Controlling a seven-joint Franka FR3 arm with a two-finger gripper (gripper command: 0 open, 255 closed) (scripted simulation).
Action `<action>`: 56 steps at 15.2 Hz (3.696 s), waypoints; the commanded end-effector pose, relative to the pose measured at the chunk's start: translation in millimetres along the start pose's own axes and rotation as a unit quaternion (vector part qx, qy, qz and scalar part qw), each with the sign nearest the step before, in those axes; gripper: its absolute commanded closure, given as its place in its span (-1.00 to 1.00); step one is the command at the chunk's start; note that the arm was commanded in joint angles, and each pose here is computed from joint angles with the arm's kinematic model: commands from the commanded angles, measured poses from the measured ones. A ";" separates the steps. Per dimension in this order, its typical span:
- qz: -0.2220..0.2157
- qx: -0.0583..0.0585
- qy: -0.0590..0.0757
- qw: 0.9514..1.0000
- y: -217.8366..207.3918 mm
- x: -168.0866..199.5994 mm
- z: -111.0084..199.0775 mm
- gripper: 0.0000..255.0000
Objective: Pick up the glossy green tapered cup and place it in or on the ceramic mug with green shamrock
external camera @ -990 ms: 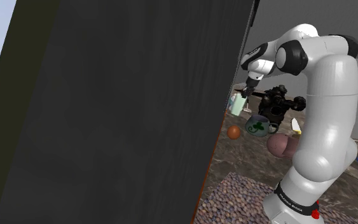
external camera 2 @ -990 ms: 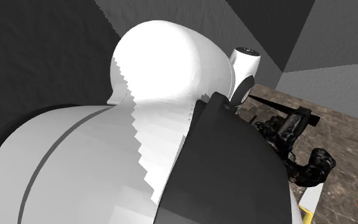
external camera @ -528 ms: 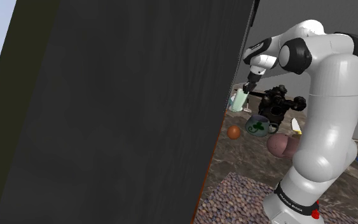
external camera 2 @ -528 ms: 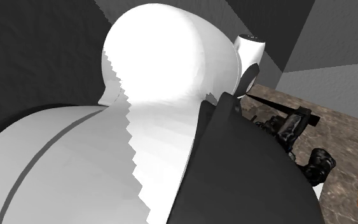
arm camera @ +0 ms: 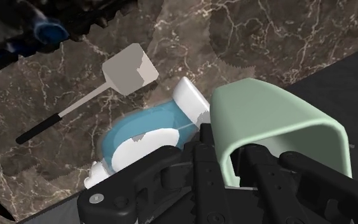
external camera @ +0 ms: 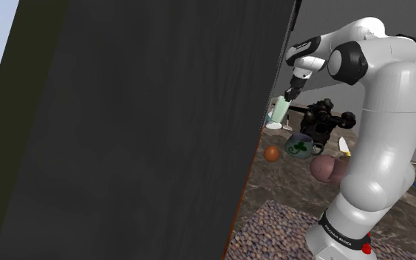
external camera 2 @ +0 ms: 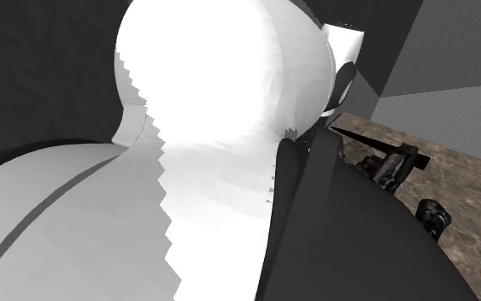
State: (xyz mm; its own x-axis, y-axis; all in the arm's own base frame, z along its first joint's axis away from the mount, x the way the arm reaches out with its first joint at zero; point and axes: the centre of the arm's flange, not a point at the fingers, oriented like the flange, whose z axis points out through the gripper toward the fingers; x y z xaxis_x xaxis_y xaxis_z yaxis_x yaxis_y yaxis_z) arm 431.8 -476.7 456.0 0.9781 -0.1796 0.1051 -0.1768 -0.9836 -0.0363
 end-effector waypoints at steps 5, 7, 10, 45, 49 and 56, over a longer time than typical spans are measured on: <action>0.000 0.000 0.000 1.000 -0.5 4.0 -32.4 1.00; 0.000 0.000 0.000 1.000 -0.9 5.1 -42.9 1.00; 0.000 0.000 0.000 1.000 -1.4 6.7 -58.6 1.00; 0.000 0.000 0.000 1.000 -62.0 -206.4 -93.1 1.00; 0.000 0.000 0.000 1.000 -61.2 -208.6 -72.1 1.00; 0.000 0.000 0.000 1.000 -60.0 -212.3 -38.4 1.00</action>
State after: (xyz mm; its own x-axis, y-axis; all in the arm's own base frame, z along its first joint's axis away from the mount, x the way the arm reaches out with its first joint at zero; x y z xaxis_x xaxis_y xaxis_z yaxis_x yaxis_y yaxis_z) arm 230.5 -379.9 477.2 0.9782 -0.1796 0.1044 -0.1767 -0.9836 -0.0367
